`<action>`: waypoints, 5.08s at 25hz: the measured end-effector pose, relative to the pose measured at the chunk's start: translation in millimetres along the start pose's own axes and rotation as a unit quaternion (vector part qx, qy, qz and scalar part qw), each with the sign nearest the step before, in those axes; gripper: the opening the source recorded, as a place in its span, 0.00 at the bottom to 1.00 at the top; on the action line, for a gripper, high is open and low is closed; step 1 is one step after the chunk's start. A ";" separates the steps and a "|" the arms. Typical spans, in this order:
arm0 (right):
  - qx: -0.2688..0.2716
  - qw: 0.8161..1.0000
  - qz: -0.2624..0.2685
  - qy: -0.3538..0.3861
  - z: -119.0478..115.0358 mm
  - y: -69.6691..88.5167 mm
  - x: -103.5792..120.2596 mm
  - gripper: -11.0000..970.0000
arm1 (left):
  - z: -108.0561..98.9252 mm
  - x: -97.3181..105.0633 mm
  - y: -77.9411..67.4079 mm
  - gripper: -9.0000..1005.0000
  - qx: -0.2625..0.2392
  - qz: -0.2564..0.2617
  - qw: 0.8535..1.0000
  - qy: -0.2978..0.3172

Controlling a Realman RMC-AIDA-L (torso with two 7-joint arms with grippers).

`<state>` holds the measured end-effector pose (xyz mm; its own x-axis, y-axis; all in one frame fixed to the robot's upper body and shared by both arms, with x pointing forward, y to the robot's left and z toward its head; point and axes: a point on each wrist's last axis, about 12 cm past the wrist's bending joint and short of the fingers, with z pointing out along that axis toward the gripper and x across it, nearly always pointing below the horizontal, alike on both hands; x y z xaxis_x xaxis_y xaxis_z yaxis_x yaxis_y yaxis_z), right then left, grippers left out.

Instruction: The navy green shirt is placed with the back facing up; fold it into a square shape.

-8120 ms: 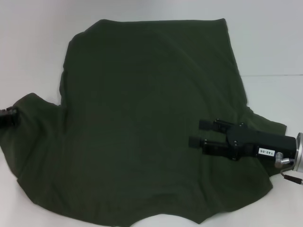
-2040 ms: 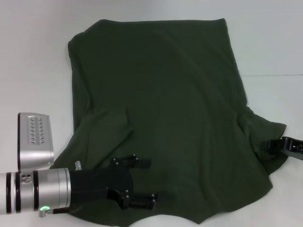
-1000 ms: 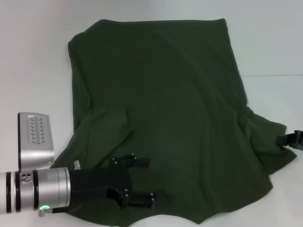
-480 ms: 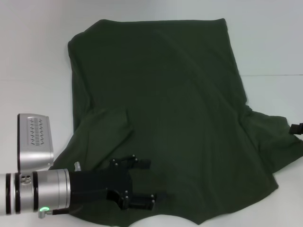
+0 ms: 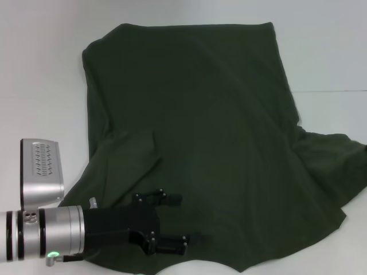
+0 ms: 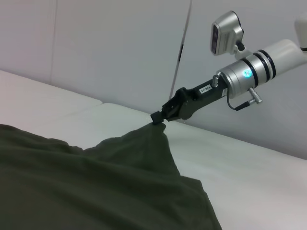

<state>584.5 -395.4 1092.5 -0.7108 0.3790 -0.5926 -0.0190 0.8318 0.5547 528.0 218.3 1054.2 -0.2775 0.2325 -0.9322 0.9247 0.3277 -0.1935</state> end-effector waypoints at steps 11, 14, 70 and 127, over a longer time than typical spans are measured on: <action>0.029 0.999 -0.015 -0.027 3.9 -0.2 -14.4 0.10 | 0.5 -0.8 0.3 0.95 0.001 -0.001 1.000 0.000; 0.032 0.999 -0.019 -0.031 5.1 0.9 -17.2 0.10 | 0.5 -0.8 0.5 0.95 0.000 -0.001 1.000 0.000; -0.238 0.959 -0.155 0.014 62.1 133.1 12.9 0.69 | -32.0 -0.4 11.7 0.95 -0.068 -0.077 0.994 -0.028; -0.277 0.945 -0.173 0.033 74.1 138.2 44.0 0.96 | -127.0 43.5 11.8 0.87 -0.235 -0.323 0.914 0.063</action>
<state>602.6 -233.7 1099.8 -0.6364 0.0817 -0.7670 -0.6104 0.5545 0.5656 493.7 348.6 1050.2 -0.7821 -0.0552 -0.6207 0.3506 0.7844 -0.5116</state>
